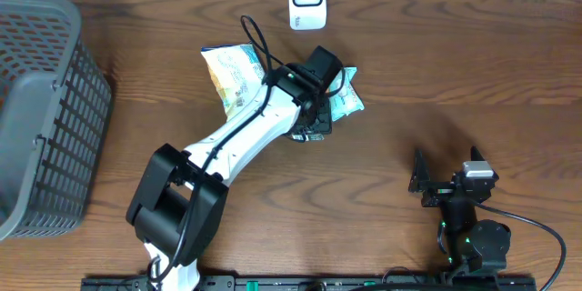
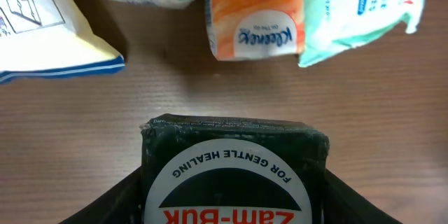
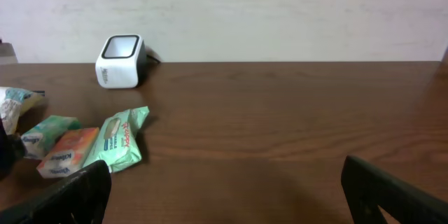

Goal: Scan the item barcode
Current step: 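Carry the green tin to the scanner and hold it under it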

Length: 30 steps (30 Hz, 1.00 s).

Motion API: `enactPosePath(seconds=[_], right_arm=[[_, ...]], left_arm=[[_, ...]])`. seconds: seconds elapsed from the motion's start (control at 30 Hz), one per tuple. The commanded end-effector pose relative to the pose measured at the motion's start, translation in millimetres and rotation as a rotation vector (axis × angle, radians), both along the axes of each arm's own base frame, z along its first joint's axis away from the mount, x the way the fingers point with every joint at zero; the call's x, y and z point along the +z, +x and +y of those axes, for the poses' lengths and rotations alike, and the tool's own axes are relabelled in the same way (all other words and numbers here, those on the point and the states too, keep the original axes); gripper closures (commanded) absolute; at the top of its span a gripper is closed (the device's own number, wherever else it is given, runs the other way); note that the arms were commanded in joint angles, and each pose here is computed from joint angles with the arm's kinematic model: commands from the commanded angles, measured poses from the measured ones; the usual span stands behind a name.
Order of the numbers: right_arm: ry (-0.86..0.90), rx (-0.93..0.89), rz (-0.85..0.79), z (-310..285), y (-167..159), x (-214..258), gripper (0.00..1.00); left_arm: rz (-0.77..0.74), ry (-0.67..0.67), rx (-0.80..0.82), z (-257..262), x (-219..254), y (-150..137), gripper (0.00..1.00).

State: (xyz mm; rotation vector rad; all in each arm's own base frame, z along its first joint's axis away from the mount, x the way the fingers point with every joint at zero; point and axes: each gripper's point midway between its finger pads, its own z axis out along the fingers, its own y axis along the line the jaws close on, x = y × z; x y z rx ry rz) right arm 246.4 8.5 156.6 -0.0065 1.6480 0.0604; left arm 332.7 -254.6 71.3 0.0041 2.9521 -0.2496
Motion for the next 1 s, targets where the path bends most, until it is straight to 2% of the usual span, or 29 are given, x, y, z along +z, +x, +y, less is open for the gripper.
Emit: enactPosePath(seconds=[0.0,0.37,0.7,0.8,0.97], right_arm=[[0.007,-0.007,0.004,-1.6,0.0,-1.4,0.01],[0.007,-0.007,0.004,-1.6,0.0,-1.4,0.01],[0.007,-0.007,0.004,-1.6,0.0,-1.4,0.01],[0.007,-0.007,0.004,-1.6,0.0,-1.4,0.01],[0.007,-0.007,0.004,-1.6,0.0,-1.4,0.01]], left_arm=[[0.008,0.07,0.007,10.2,-20.6,2.8,0.43],[0.053,0.178,-0.024,26.2,-59.8,4.7,0.43],[-0.022,0.114,0.045,44.2,-56.2,45.1,0.43],[-0.022,0.114,0.07,53.3,-55.9,50.5,0.28],[0.014,0.051,0.074,51.1,-50.7,47.1,0.22]])
